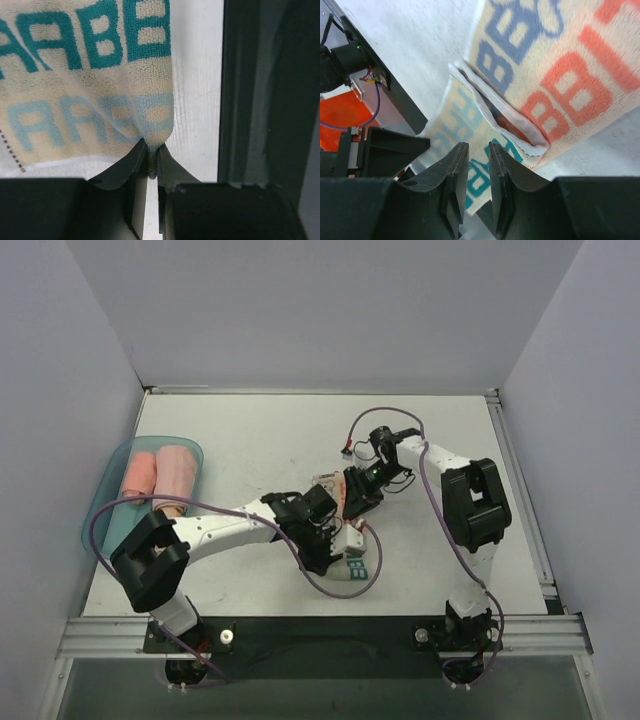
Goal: Roll the towels
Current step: Roll the towel
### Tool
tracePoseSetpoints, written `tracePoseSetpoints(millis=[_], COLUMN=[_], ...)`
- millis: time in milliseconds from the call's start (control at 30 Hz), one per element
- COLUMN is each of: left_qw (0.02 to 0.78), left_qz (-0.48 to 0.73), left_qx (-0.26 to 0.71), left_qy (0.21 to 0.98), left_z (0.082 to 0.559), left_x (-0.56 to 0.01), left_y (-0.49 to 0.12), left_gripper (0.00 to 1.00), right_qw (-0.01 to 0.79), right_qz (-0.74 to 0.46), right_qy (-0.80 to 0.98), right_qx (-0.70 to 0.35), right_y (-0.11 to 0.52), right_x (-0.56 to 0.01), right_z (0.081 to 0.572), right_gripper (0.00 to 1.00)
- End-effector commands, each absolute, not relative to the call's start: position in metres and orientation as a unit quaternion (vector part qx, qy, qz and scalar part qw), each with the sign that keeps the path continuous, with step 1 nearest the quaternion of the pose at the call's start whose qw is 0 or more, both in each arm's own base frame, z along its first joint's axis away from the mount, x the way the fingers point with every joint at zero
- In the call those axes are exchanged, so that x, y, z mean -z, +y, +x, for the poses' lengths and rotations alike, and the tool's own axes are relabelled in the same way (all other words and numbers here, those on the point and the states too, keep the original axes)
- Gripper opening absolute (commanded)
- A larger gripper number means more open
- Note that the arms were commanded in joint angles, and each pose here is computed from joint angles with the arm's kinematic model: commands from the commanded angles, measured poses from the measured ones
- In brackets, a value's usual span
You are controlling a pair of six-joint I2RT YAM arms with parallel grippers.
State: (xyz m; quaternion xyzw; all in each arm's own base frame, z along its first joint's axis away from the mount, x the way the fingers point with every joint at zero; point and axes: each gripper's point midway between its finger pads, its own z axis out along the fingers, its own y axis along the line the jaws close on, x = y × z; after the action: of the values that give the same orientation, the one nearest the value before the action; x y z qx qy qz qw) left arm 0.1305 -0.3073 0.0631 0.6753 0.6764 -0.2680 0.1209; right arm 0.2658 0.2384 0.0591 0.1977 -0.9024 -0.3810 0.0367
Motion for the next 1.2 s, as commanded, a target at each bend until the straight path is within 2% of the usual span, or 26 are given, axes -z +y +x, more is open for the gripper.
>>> tracePoseSetpoints(millis=[0, 100, 367, 600, 833, 900, 933, 1167], left_qw=[0.106, 0.085, 0.082, 0.052, 0.035, 0.031, 0.033, 0.021], left_qz=[0.641, 0.614, 0.542, 0.482, 0.466, 0.463, 0.461, 0.446], left_qx=[0.35, 0.384, 0.434, 0.459, 0.452, 0.449, 0.449, 0.44], left_qy=[0.675, 0.684, 0.715, 0.744, 0.76, 0.764, 0.765, 0.779], left_z=[0.132, 0.139, 0.196, 0.236, 0.251, 0.253, 0.255, 0.262], left_x=[-0.097, -0.1, -0.111, -0.087, -0.068, -0.063, -0.064, -0.053], left_y=[-0.32, -0.32, -0.322, -0.316, -0.317, -0.317, -0.318, -0.317], left_gripper=[0.0, 0.0, 0.0, 0.0, 0.0, 0.0, 0.0, 0.0], right_qw=[0.004, 0.017, 0.069, 0.043, -0.031, -0.047, -0.05, -0.018], right_qz=[0.212, 0.209, 0.199, 0.205, 0.19, 0.173, 0.167, 0.135], right_qy=[-0.905, -0.908, -0.916, -0.916, -0.916, -0.916, -0.916, -0.892], right_qx=[0.37, 0.363, 0.341, 0.342, 0.351, 0.358, 0.362, 0.432], right_y=[0.236, 0.236, 0.231, 0.229, 0.216, 0.208, 0.205, 0.205], right_x=[-0.08, -0.066, -0.022, -0.038, -0.083, -0.095, -0.099, -0.111], right_z=[0.279, 0.281, 0.272, 0.282, 0.309, 0.315, 0.315, 0.291], right_gripper=[0.24, 0.24, 0.22, 0.24, 0.43, 0.46, 0.5, 0.57])
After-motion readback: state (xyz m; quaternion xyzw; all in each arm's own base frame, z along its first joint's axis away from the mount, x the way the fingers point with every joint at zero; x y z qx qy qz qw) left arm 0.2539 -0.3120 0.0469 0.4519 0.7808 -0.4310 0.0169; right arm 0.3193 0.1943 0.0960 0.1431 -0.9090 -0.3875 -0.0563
